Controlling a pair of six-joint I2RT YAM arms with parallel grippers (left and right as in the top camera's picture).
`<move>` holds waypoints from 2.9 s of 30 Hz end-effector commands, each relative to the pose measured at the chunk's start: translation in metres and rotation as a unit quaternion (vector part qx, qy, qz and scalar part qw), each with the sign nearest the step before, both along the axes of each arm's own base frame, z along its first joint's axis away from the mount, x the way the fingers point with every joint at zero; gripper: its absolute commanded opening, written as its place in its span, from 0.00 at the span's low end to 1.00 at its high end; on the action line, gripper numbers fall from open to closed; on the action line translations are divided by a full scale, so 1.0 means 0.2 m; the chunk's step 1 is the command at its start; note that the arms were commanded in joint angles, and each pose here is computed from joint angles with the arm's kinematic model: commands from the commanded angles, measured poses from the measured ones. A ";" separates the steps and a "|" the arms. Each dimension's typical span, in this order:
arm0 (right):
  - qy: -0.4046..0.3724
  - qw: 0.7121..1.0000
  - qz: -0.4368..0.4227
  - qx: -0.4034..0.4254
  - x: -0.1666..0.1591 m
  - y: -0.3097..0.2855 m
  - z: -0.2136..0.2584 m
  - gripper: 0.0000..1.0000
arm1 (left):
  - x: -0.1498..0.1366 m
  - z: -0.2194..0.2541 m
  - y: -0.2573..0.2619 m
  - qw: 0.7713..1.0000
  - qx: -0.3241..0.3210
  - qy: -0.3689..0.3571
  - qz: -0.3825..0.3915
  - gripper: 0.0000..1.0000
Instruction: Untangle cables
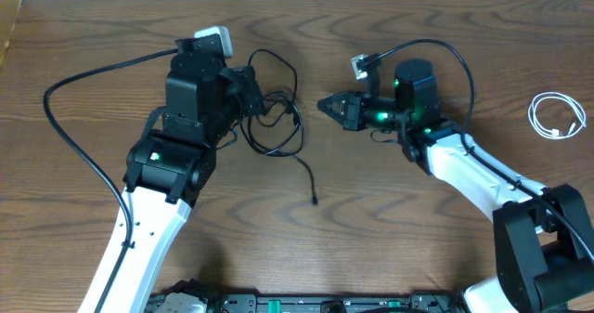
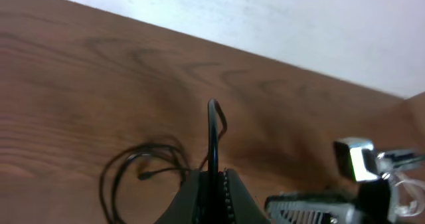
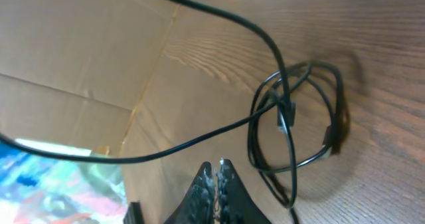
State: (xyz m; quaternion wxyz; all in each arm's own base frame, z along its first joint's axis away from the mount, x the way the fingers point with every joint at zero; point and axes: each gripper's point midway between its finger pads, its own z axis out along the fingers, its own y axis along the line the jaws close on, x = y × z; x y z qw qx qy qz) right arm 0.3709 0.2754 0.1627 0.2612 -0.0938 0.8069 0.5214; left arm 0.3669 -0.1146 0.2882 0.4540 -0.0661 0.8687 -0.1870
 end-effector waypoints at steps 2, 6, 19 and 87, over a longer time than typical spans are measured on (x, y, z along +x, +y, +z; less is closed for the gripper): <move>-0.014 0.997 -0.059 -0.050 0.07 -0.02 -0.06 0.18 | 0.00 0.05 0.04 0.999 0.048 -0.024 -0.008 0.07; -0.032 0.993 -0.060 -0.099 0.05 -0.01 -0.13 0.34 | 0.02 0.12 0.04 0.999 0.025 -0.045 0.002 0.07; -0.091 0.983 -0.070 -0.140 0.03 0.10 -0.13 0.58 | -0.06 0.58 0.12 0.980 -0.042 -0.192 0.031 0.08; -0.164 0.978 0.014 -0.131 -0.12 -0.08 0.70 0.01 | 0.12 -0.08 0.19 0.994 -0.011 0.026 0.110 0.88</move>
